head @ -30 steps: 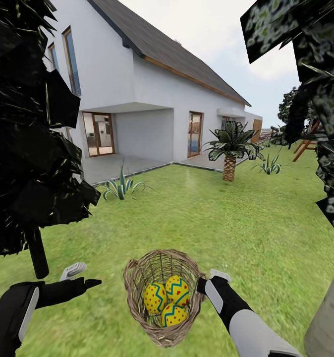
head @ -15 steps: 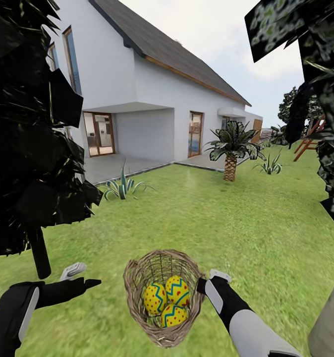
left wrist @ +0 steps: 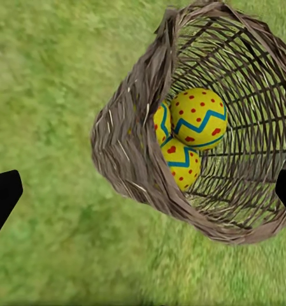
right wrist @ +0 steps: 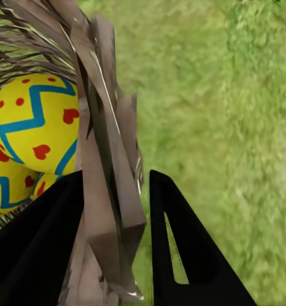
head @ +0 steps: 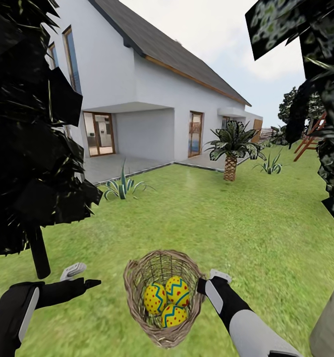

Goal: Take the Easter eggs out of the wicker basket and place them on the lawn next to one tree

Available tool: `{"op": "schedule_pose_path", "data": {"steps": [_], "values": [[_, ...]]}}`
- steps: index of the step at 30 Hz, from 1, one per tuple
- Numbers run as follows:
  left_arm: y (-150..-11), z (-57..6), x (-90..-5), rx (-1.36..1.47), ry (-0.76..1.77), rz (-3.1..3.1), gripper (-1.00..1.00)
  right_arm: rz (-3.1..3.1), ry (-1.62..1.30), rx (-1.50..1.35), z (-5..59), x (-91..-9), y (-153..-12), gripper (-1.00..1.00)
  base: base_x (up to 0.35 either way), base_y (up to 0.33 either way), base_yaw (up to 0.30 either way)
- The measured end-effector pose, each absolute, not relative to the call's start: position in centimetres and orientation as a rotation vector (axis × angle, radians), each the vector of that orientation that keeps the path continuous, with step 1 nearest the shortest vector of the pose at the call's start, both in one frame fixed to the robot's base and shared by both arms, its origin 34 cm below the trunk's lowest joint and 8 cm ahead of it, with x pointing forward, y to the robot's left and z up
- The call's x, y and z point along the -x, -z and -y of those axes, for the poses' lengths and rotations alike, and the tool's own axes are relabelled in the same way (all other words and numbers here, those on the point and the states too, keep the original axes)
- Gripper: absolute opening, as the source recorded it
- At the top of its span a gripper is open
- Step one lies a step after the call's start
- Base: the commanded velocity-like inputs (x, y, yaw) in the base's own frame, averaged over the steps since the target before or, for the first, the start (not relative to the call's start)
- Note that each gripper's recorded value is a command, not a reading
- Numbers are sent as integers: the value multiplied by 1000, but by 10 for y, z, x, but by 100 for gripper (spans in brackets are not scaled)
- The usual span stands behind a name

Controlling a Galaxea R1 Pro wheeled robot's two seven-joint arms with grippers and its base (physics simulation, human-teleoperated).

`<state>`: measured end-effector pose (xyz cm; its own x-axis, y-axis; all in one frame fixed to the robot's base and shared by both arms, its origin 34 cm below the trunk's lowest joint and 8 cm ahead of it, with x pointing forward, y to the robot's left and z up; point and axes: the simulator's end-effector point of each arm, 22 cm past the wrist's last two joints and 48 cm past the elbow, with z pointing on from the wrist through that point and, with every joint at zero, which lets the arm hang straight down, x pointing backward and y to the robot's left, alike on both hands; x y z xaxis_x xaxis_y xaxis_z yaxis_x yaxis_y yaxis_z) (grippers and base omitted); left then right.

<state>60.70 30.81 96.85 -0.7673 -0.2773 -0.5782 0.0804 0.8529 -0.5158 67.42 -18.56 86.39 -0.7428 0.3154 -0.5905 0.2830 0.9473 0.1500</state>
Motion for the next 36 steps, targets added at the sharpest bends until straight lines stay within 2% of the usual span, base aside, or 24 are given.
{"op": "schedule_pose_path", "data": {"steps": [36], "values": [[-933,-308,-618,140,689,-2350,100,-2448,-72,-427,185,-685,-829,-100,0,0,0]]}}
